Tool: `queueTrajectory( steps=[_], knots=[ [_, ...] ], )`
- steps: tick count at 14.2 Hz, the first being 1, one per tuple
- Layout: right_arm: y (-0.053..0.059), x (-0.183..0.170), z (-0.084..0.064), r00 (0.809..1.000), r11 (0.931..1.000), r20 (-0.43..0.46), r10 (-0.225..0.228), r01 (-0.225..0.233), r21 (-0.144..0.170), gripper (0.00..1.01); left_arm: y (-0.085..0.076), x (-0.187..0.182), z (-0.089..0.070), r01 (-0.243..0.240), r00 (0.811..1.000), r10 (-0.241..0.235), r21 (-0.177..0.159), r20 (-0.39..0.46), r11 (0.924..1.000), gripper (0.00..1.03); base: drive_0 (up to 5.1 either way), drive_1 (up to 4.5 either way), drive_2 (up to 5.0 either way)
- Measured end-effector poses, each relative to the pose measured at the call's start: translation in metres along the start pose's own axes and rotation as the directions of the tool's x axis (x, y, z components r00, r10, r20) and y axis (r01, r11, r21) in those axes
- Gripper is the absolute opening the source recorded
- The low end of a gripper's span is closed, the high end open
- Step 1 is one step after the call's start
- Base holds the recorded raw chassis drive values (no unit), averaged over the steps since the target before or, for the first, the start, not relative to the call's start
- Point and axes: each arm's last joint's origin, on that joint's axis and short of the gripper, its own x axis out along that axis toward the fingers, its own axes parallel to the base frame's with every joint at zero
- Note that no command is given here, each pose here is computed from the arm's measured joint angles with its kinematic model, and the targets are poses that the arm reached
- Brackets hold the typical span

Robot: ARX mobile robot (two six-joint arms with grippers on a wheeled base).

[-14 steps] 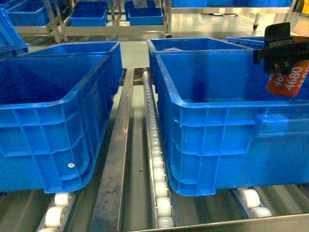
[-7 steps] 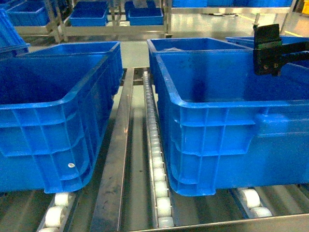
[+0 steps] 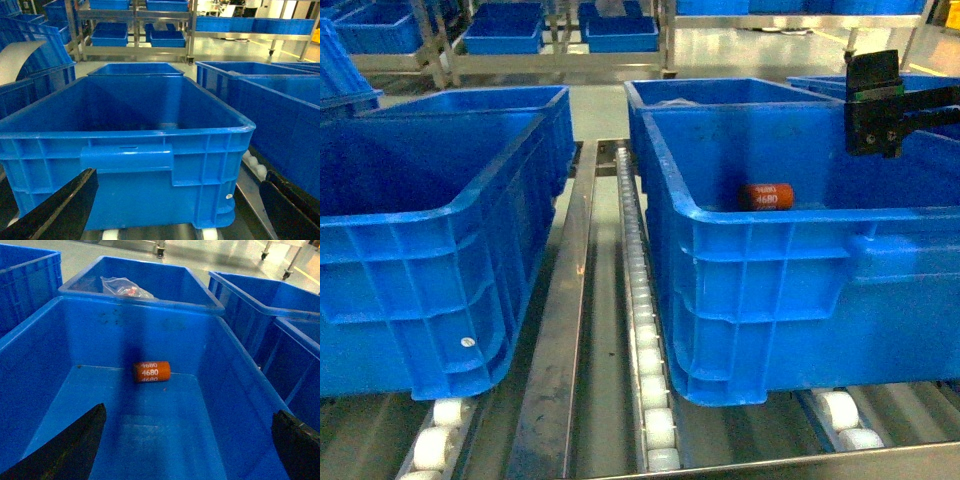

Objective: Sort blue parts and orange caps into right shelf containers

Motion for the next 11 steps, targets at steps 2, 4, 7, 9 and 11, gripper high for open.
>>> queueTrajectory(
  steps=[2, 4, 7, 9, 11],
  knots=[
    [0.0000, 0.0000, 0.0000, 1.000, 1.0000, 0.000, 0.000, 0.000, 0.000, 0.98, 0.0000, 0.0000, 0.0000, 0.000, 1.000, 0.000, 0.000, 0.000, 1.0000, 0.98, 0.0, 0.00, 0.0],
    [0.0000, 0.0000, 0.0000, 1.000, 1.0000, 0.000, 0.000, 0.000, 0.000, 0.98, 0.0000, 0.0000, 0.0000, 0.000, 1.000, 0.000, 0.000, 0.000, 1.0000, 0.98, 0.0, 0.00, 0.0],
    [0.0000, 0.0000, 0.0000, 1.000, 1.0000, 0.000, 0.000, 0.000, 0.000, 0.98, 0.0000, 0.0000, 0.0000, 0.000, 1.000, 0.000, 0.000, 0.000, 1.0000, 0.98, 0.0, 0.00, 0.0],
    [0.0000, 0.0000, 0.0000, 1.000, 1.0000, 0.000, 0.000, 0.000, 0.000, 0.98, 0.0000, 0.0000, 0.0000, 0.000, 1.000, 0.000, 0.000, 0.000, 1.0000, 0.98, 0.0, 0.00, 0.0],
    [0.0000, 0.0000, 0.0000, 1.000, 1.0000, 0.000, 0.000, 0.000, 0.000, 0.98, 0.0000, 0.0000, 0.0000, 0.000, 1.000, 0.000, 0.000, 0.000, 1.0000, 0.98, 0.0, 0.00, 0.0]
  ],
)
